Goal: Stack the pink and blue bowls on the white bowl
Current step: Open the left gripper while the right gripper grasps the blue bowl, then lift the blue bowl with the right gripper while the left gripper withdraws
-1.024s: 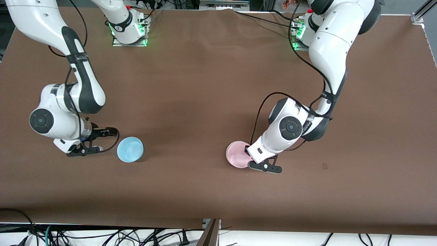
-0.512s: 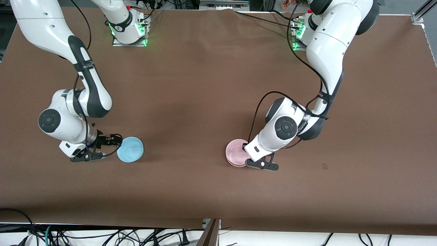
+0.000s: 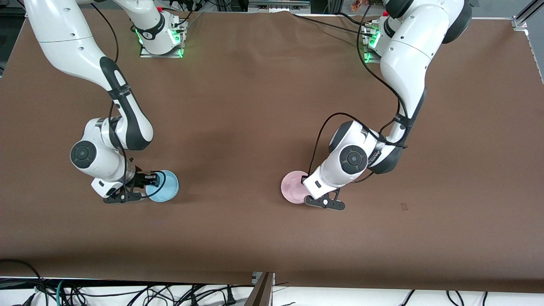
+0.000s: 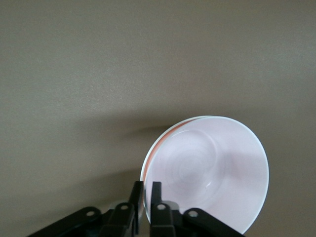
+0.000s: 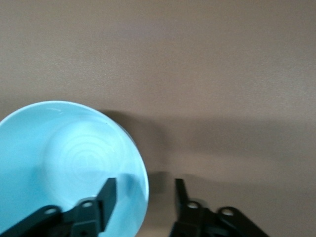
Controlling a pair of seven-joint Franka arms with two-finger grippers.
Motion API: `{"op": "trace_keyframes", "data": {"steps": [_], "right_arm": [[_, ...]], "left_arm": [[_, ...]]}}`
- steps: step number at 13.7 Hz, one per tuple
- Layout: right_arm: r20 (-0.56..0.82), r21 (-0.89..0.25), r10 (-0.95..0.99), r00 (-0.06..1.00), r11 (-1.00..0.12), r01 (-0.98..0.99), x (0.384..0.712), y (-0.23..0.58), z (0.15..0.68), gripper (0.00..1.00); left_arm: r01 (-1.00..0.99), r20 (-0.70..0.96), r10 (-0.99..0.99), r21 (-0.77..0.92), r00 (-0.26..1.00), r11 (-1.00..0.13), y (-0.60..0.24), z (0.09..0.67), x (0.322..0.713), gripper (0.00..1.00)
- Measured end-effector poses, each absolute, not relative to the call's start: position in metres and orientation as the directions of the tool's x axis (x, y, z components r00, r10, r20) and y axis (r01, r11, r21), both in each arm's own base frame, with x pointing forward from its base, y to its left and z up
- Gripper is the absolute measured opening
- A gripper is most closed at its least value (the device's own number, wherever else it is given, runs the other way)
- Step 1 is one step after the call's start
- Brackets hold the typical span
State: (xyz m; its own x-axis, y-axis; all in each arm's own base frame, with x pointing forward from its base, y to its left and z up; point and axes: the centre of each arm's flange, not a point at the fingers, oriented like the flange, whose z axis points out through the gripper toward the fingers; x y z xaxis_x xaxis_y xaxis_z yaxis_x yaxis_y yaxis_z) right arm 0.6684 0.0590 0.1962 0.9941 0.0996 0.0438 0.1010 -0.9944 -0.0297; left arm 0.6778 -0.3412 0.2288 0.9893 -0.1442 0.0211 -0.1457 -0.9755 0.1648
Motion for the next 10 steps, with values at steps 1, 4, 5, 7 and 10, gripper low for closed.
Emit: {"op": "trace_keyframes", "data": {"steps": [1,4,5,7,10], "right_arm": [[0.044,-0.03,0.098,0.994,-0.995,0.1,0.668,0.059,0.196,0.37],[0.048,-0.043,0.082,0.995,-0.996,0.084,0.67,0.059,0.199,0.07],[0.052,-0.064,0.057,0.997,-0.996,0.06,0.67,0.059,0.201,0.05],[0.055,-0.121,-0.007,0.998,-0.993,-0.001,0.672,0.059,0.205,0.04],[0.052,-0.155,-0.063,0.997,-0.986,-0.054,0.678,0.062,0.214,0.04]], "left_arm": [[-0.147,0.022,-0.145,0.166,0.989,-0.975,-0.342,0.23,0.678,0.27],[-0.152,-0.039,-0.159,0.14,0.987,-0.978,-0.338,0.257,0.674,0.56],[-0.156,-0.063,-0.164,0.12,0.984,-0.98,-0.332,0.282,0.673,0.67],[-0.163,-0.079,-0.167,0.06,0.983,-0.985,-0.311,0.358,0.668,0.87],[-0.132,-0.114,-0.129,-0.02,0.985,-0.991,-0.26,0.466,0.646,1.0]]}}
